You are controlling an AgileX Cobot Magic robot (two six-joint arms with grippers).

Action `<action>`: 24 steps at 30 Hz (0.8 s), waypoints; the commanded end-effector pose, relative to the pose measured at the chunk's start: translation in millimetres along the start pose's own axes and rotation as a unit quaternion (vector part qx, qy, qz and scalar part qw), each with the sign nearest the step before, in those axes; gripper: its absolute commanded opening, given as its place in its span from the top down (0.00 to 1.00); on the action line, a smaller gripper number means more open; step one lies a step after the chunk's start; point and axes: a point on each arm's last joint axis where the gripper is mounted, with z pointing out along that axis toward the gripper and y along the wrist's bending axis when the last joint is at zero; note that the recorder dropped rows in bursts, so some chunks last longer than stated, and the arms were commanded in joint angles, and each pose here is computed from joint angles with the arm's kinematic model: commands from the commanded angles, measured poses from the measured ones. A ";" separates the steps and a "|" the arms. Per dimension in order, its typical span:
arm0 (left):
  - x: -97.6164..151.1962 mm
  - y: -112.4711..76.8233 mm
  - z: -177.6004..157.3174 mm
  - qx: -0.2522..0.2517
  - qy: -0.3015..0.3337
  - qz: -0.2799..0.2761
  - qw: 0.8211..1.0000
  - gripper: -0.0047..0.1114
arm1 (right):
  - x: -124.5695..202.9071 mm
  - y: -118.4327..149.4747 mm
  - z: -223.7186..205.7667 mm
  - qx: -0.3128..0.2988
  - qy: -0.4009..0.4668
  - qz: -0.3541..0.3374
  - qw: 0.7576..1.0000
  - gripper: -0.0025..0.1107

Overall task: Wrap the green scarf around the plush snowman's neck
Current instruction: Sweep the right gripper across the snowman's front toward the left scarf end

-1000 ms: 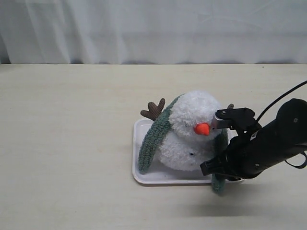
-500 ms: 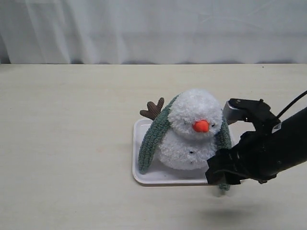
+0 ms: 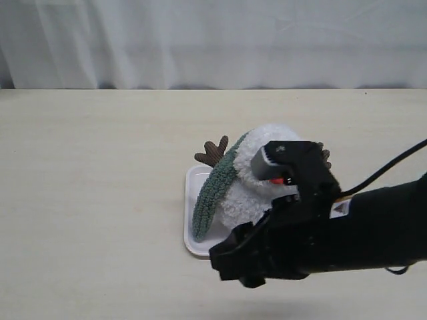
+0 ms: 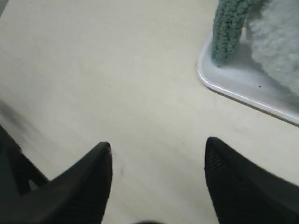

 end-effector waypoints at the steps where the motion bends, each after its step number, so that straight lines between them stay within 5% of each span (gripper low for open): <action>1: 0.1 0.0 0.2 -0.001 -0.005 -0.001 1.000 0.96 | 2.2 4.0 37.9 0.032 -0.027 -0.023 0.999 0.49; 14: 0.1 0.0 0.2 -0.001 -0.005 -0.001 1.000 0.96 | -21.9 -13.3 128.3 0.092 -0.011 -0.044 0.995 0.49; 24: 0.1 0.0 0.2 -0.001 -0.005 -0.001 1.000 0.96 | -33.8 -27.7 135.7 0.096 0.012 -0.013 0.995 0.49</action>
